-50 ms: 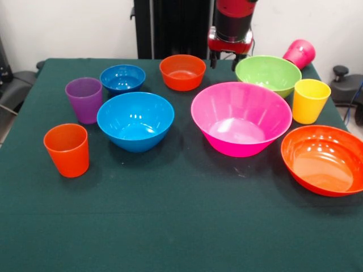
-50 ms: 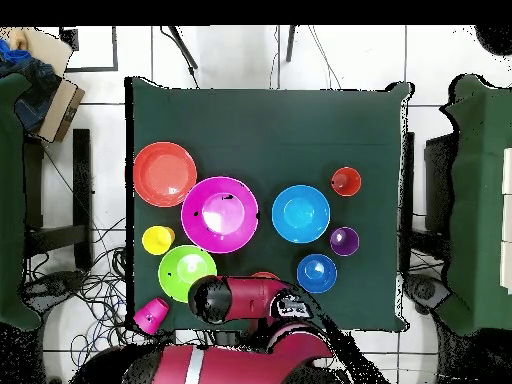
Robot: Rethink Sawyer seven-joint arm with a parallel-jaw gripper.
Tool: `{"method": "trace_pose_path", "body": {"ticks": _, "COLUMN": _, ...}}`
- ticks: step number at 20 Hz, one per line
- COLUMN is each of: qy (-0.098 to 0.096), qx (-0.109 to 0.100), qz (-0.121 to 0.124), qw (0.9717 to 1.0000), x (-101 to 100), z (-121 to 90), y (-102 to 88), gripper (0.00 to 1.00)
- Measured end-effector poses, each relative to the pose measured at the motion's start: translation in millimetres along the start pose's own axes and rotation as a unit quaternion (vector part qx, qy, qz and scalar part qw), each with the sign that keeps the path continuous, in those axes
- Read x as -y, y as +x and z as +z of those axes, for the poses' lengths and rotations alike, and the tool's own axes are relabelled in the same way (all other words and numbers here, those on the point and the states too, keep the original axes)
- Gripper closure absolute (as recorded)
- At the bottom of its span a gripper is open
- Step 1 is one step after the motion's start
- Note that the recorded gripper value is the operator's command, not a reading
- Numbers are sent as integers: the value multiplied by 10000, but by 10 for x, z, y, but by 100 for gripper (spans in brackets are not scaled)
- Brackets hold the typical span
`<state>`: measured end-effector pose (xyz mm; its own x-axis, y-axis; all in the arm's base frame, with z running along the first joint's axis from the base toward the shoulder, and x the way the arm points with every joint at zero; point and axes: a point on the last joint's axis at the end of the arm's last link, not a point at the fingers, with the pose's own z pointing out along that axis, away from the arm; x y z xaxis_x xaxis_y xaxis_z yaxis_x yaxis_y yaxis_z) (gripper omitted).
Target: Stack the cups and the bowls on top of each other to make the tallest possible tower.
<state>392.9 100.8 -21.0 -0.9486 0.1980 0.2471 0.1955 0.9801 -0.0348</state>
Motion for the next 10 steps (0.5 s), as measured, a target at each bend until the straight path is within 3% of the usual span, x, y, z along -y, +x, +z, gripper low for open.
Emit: {"method": "trace_pose_path", "body": {"ticks": 10, "qy": 12, "qx": 113, "qz": -30, "qw": 9999, "x": -23, "z": -133, "y": -58, "gripper": 0}}
